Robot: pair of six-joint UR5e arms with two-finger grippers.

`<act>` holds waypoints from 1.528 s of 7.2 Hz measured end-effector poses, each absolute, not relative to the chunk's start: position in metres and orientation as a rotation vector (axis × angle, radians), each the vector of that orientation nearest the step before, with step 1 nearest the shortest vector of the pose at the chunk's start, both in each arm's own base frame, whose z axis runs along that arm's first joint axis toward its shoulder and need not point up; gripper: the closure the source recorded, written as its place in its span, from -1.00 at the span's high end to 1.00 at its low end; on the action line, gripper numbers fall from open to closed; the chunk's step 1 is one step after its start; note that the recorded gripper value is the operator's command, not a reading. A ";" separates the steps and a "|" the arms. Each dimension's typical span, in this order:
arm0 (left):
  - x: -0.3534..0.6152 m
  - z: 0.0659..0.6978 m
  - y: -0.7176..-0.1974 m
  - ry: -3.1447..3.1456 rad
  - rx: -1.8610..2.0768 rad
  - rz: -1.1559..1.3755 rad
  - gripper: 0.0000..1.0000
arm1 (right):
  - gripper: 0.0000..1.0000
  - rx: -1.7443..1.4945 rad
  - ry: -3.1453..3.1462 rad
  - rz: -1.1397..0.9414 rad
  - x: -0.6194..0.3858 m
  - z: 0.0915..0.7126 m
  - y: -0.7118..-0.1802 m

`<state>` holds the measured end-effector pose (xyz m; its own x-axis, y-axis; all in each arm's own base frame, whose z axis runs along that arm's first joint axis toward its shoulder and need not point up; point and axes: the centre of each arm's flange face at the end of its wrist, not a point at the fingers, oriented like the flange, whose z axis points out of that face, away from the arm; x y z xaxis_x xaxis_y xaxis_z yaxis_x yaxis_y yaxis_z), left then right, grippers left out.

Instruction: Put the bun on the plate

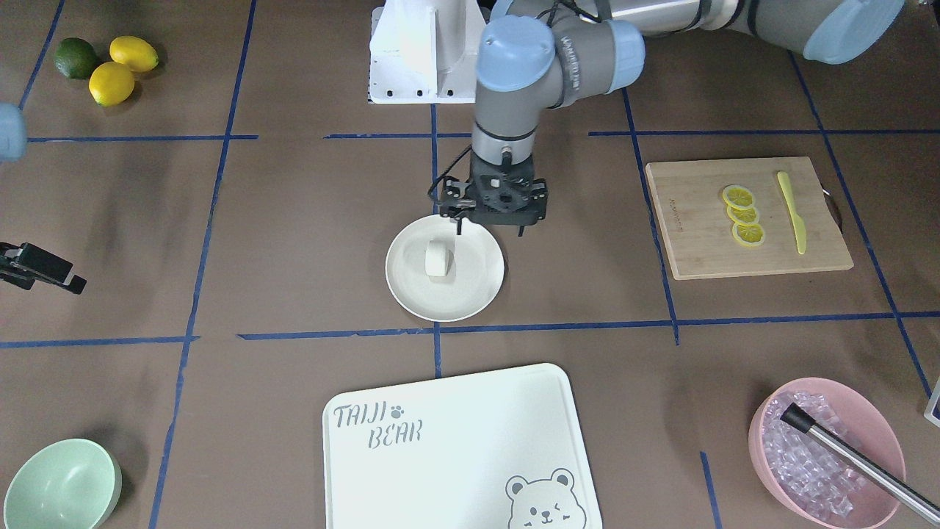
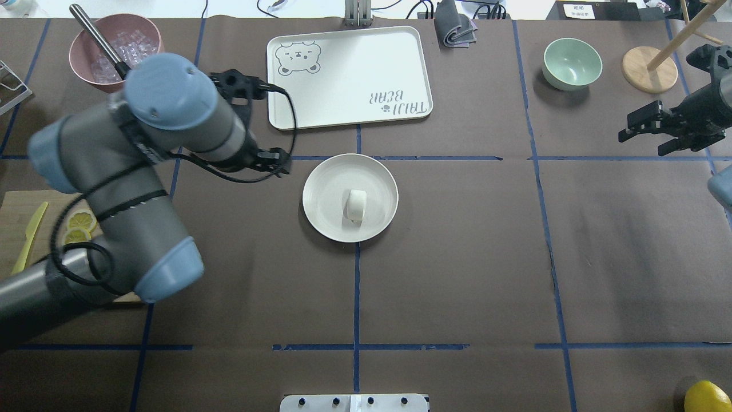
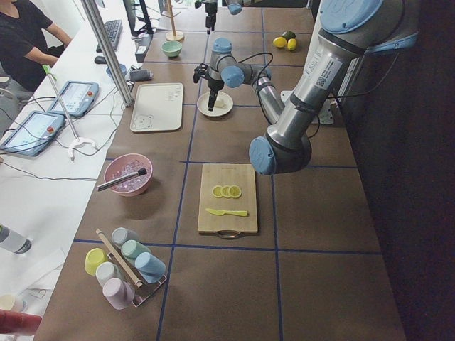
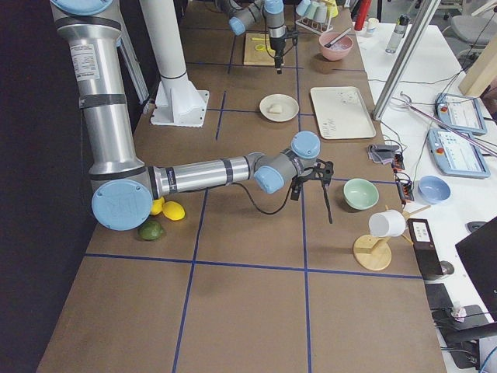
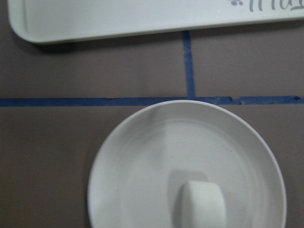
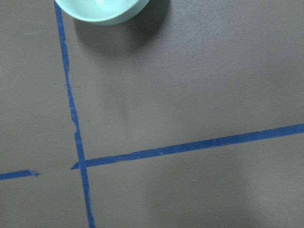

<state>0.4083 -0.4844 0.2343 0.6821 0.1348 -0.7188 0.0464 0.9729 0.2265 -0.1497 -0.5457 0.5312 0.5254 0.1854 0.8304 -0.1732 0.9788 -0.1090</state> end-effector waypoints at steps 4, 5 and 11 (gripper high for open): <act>0.199 0.407 -0.527 0.775 0.213 0.201 0.99 | 1.00 0.058 -0.934 0.120 -0.089 0.588 -0.524; 0.144 0.454 -0.534 0.764 0.202 0.233 0.99 | 1.00 0.072 -0.911 0.095 -0.069 0.599 -0.522; -0.023 0.618 -0.549 0.810 0.090 0.204 0.99 | 1.00 0.076 -0.743 -0.097 0.032 0.634 -0.513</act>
<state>-0.0230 -0.5491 0.6185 0.6709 0.2154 -0.7096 -0.1468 0.9765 0.1576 0.0317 -0.5129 0.6343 0.7324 -0.1151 0.6710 0.0613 0.9928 0.1034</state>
